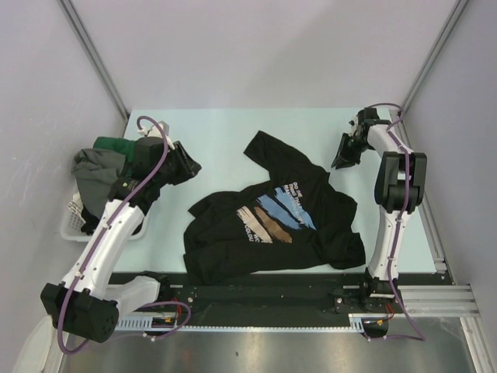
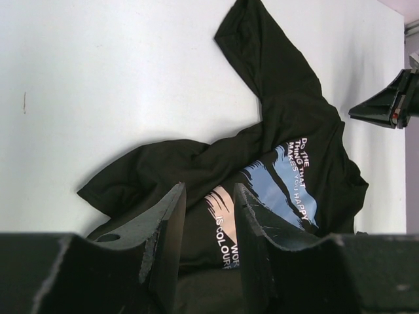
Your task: Fold and stack the t-shirts
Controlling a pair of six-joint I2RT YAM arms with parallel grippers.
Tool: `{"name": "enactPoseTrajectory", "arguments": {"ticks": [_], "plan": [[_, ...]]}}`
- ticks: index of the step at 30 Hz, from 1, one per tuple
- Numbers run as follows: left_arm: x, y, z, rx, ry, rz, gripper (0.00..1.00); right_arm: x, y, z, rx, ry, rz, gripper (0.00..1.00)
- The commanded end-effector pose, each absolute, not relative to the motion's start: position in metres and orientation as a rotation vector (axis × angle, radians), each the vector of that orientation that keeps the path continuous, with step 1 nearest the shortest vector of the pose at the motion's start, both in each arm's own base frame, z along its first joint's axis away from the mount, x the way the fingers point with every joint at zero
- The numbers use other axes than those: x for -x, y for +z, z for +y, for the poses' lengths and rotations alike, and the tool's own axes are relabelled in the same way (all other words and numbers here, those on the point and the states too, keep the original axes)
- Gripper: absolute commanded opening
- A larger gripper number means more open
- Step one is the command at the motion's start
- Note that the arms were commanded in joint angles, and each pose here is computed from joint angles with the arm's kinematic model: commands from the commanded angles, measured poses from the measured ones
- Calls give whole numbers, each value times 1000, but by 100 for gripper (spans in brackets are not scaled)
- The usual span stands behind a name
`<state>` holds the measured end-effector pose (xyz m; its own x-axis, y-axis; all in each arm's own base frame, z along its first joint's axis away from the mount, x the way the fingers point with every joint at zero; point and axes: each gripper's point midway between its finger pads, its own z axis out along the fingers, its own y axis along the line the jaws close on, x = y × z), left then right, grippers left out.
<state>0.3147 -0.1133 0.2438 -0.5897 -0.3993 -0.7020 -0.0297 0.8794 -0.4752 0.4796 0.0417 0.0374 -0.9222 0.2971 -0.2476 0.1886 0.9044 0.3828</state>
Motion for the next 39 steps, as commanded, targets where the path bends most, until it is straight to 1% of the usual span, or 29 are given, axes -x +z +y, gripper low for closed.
{"name": "enactPoseTrajectory", "arguments": {"ticks": [1, 11, 21, 31, 39], "plan": [[-321, 268, -122, 240, -571, 2090, 40, -475, 72, 49, -340, 553, 2691, 27], [-315, 269, -120, 233, -568, 2082, 40, -459, 58, 65, -328, 602, 2728, 27], [-308, 272, -115, 242, -554, 2070, 41, -461, 47, 74, -319, 627, 2738, 28], [-309, 272, -116, 242, -559, 2067, 41, -459, 55, 73, -279, 606, 2742, 29], [-311, 271, -119, 240, -574, 2066, 41, -447, 56, 69, -256, 580, 2763, 30]]}}
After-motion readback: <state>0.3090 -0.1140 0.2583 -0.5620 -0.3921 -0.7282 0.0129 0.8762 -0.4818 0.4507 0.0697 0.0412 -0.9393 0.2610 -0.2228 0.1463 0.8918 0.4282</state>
